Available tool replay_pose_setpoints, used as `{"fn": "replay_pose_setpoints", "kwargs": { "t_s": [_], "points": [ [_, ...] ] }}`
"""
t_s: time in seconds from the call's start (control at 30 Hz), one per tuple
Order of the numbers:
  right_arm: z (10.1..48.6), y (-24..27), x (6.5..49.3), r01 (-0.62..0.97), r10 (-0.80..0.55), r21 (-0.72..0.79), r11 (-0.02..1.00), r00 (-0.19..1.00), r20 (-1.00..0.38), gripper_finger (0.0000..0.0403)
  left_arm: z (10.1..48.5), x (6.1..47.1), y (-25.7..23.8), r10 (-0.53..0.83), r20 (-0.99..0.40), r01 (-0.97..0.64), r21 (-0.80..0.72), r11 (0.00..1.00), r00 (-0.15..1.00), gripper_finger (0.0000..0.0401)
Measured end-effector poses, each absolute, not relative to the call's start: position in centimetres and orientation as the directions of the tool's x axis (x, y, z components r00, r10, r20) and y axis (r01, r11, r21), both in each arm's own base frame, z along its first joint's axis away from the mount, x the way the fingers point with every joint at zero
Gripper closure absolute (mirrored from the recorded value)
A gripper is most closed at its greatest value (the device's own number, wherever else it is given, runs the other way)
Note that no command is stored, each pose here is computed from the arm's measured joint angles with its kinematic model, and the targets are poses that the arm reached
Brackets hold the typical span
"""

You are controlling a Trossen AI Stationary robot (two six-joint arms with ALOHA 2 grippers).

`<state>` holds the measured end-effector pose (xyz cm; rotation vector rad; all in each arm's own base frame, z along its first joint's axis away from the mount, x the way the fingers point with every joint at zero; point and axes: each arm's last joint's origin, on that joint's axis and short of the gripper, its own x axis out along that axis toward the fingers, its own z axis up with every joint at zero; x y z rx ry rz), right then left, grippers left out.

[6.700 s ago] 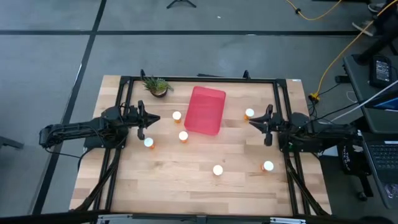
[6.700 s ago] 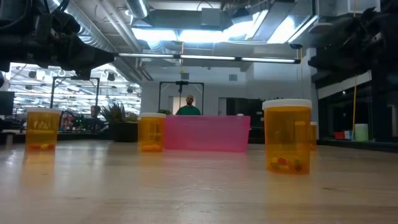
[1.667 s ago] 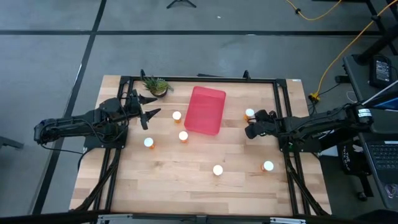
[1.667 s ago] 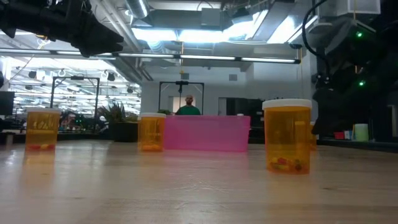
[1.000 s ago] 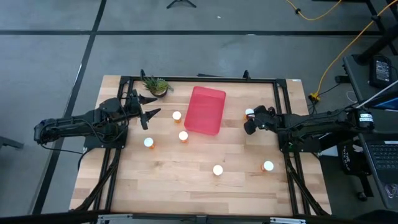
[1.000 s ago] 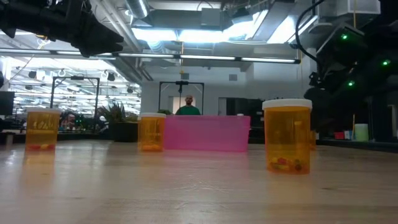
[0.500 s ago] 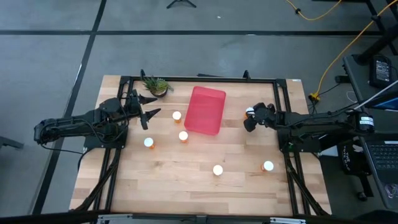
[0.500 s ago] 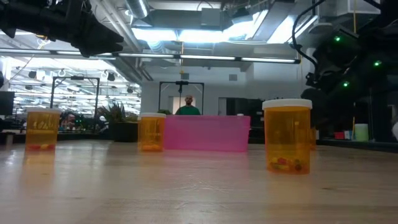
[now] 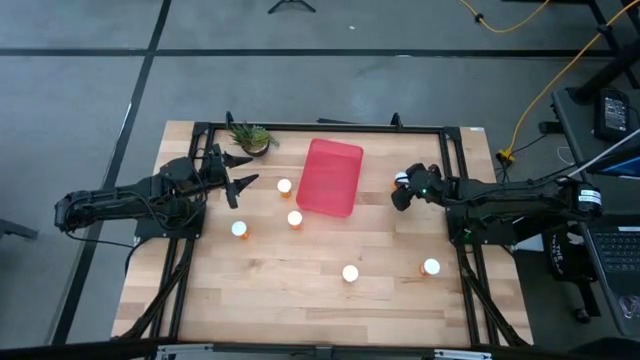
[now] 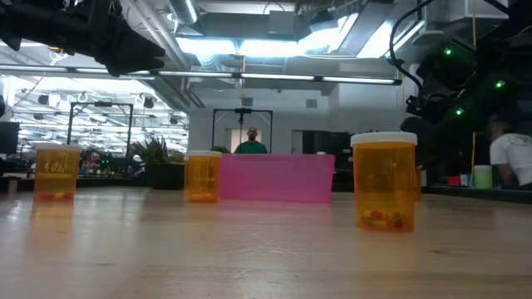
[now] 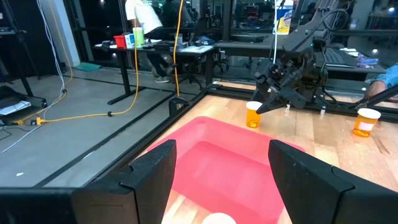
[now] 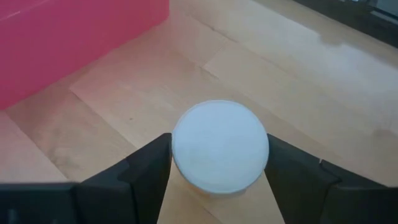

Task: Pick and place pill bottles into a basket
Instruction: Put the orange pill bottle into the red bin

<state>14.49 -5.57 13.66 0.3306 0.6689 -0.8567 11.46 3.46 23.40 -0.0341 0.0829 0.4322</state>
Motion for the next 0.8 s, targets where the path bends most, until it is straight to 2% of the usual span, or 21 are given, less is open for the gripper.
{"fn": "replay_pose_setpoints", "kwargs": {
  "t_s": [0.17,0.43,0.8],
  "points": [
    [13.66,-5.57,14.49,0.782,-0.584,0.005,0.624,0.47,-0.661,0.0161,23.4,11.46,3.47,0.417,-0.088,-0.42,-0.015,0.907,0.905,0.015],
    [13.66,-5.57,14.49,0.782,-0.585,0.004,0.624,0.47,-0.661,0.0195,23.4,11.46,3.46,0.417,-0.088,-0.42,-0.015,0.908,0.905,0.015],
    [13.71,-5.58,14.54,0.781,-0.586,0.008,0.625,0.475,-0.656,0.0178,23.21,11.44,3.47,0.417,-0.107,-0.421,-0.011,0.907,0.903,0.015]
  ]
}}
